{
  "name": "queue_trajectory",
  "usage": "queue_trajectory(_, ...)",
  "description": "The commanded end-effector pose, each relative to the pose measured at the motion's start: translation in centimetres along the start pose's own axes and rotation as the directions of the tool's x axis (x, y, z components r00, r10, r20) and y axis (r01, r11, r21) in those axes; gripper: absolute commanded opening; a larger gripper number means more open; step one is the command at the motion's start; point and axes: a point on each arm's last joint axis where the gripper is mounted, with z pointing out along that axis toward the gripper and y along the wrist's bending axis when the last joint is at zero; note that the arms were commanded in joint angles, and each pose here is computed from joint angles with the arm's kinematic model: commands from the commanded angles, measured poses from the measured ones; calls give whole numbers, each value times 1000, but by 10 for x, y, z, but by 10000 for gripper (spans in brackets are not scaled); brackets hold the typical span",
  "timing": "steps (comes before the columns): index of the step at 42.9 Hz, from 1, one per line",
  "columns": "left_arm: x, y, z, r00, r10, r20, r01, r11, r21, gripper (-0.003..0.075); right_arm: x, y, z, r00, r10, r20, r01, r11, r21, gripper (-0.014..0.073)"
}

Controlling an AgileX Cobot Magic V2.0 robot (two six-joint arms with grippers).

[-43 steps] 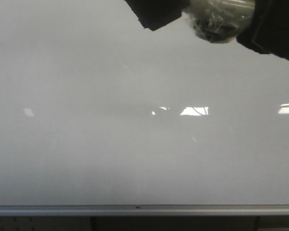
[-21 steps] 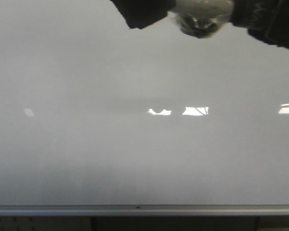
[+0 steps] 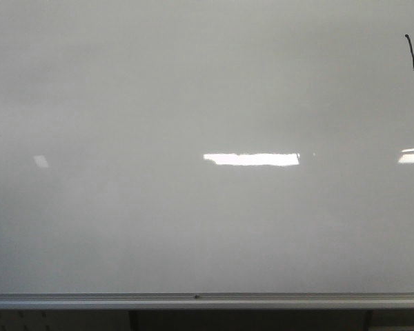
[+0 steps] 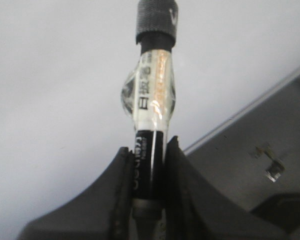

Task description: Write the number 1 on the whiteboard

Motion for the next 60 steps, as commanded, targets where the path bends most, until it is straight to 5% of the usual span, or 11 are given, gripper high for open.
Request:
queue_trajectory(1,12,20,-10,980,-103,173,121,988,-100,-20,-8,-2,-8,996,2,86,-5,999,35,457)
queue_trajectory(9,47,49,18,887,-328,325,395,904,-164,-20,-8,-2,-8,996,4,86,-7,999,32,457)
queue_trajectory(17,55,63,54,814,-404,417,499,854,-146,-20,-8,-2,-8,996,5,88,-8,1000,30,457)
queue_trajectory(39,49,90,149,809,-284,515,435,879,-197,-20,-9,-1,-8,996,9,91,-11,1000,21,457)
queue_trajectory(60,63,89,190,857,-307,414,413,889,-197,30,-9,-1,-8,996,10,91,-11,1000,20,457)
